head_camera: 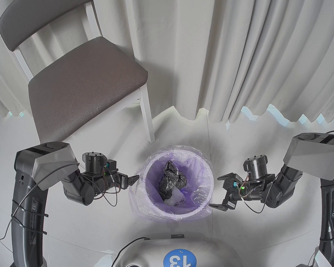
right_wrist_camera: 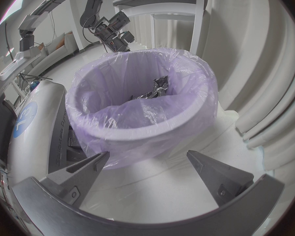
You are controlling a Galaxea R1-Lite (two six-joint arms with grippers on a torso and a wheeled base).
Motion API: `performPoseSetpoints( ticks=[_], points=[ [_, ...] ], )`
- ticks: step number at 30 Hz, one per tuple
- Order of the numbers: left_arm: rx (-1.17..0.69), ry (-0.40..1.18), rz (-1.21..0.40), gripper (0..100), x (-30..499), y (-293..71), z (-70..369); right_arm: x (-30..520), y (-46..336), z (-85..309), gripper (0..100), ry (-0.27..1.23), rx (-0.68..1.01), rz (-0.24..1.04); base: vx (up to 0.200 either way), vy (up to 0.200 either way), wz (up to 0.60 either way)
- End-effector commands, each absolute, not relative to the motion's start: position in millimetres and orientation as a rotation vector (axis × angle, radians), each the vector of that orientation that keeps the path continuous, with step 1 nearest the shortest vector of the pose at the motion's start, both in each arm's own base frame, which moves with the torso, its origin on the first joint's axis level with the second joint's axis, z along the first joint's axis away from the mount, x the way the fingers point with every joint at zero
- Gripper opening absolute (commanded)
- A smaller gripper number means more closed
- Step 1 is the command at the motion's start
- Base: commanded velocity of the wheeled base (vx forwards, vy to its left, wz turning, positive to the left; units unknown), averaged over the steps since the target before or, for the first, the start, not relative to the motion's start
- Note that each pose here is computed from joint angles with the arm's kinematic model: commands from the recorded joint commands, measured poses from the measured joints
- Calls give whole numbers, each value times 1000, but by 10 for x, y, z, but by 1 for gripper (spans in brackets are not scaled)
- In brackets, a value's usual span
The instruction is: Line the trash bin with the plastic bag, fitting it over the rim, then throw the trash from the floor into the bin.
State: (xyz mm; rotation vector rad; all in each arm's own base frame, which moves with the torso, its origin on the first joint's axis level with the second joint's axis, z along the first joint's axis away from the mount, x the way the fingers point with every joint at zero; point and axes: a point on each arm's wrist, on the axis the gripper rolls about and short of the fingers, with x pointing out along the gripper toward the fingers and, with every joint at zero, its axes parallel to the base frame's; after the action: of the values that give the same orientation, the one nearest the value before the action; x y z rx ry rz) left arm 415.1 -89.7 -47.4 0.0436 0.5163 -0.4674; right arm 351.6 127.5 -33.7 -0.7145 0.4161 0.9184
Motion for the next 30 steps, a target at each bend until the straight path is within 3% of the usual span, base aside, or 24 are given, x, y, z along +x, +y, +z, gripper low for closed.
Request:
performPoseSetpoints(
  ticks=[1, 11, 12, 30],
  points=[
    [43, 533, -466, 100, 4126, -893, -528, 3559, 1317, -434, 100, 425, -708, 928, 0, 0, 0],
    [43, 527, -466, 100, 4110, -884, -644, 3604, 1461, -375, 100, 393, -675, 939, 0, 0, 0],
    [43, 524, -464, 100, 4112, -884, -647, 3610, 1463, -376, 0, 392, -675, 939, 0, 0, 0],
    [39, 526, -459, 100, 4136, -869, -694, 3765, 1348, -367, 0, 385, -643, 900, 0, 0, 0]
  ],
)
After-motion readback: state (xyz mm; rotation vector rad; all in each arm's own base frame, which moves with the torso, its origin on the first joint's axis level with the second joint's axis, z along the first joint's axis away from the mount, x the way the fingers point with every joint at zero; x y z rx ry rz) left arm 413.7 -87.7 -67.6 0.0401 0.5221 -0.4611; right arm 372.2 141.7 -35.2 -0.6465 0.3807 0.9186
